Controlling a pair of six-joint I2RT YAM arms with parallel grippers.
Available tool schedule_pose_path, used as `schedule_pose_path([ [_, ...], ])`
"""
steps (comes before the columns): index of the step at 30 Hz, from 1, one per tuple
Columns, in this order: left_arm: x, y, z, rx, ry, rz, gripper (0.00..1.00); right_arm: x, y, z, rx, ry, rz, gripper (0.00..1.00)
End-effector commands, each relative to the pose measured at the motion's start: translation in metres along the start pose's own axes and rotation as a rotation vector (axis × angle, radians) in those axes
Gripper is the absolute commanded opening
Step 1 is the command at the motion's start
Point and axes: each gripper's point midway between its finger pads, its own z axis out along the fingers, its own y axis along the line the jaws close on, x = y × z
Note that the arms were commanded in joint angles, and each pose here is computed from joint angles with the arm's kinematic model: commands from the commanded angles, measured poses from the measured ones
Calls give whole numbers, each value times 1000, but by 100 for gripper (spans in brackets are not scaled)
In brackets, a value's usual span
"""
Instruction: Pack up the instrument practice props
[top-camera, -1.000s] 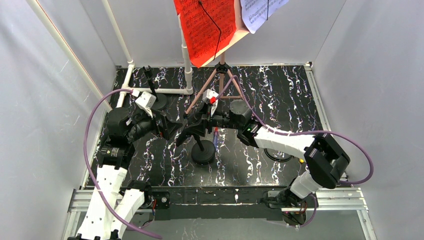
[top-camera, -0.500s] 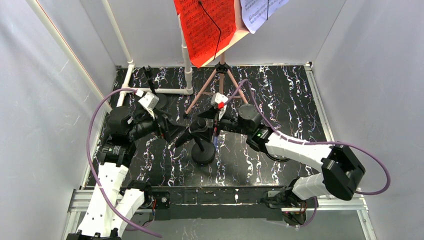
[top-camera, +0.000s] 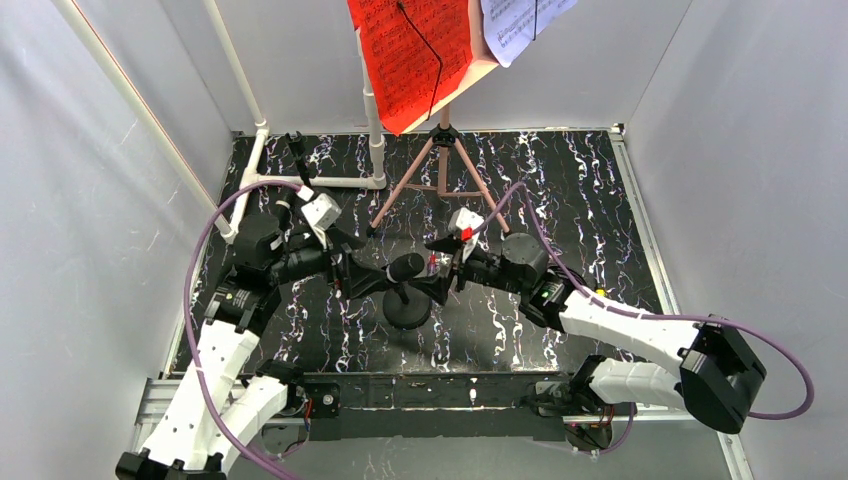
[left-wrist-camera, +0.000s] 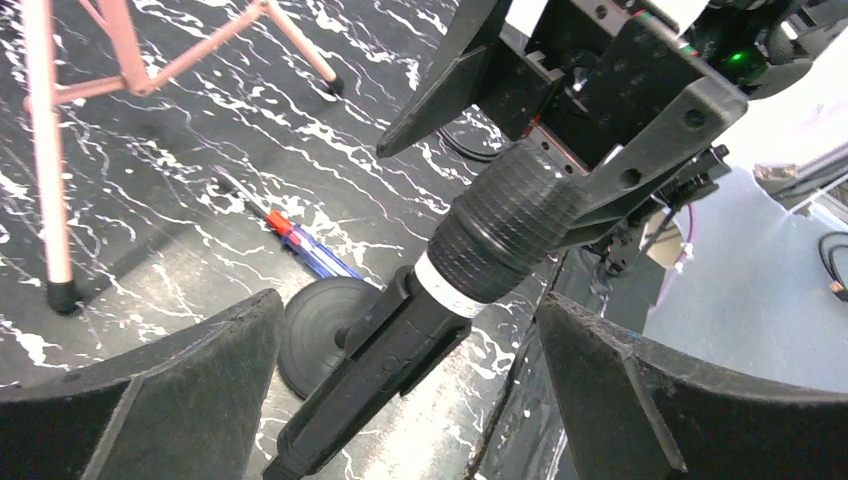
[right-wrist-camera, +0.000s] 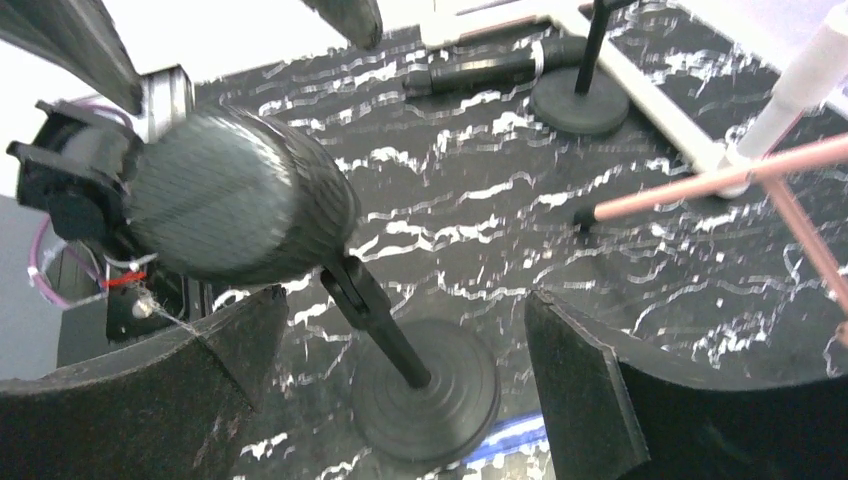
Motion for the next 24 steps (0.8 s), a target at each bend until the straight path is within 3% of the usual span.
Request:
schedule_pose_path([
  [1, 9, -12, 5, 67, 54, 15, 96, 22, -4, -8, 34, 15, 10, 96],
  [15, 32, -25, 21, 138, 164, -13, 92, 65, 1, 34, -5, -11, 43, 91],
  [21, 35, -18, 22, 109, 173, 19, 90, 69, -3, 57, -10, -37, 48, 80],
  [24, 35, -15, 22, 87, 177, 26, 89, 72, 2, 68, -40, -31, 53, 68],
])
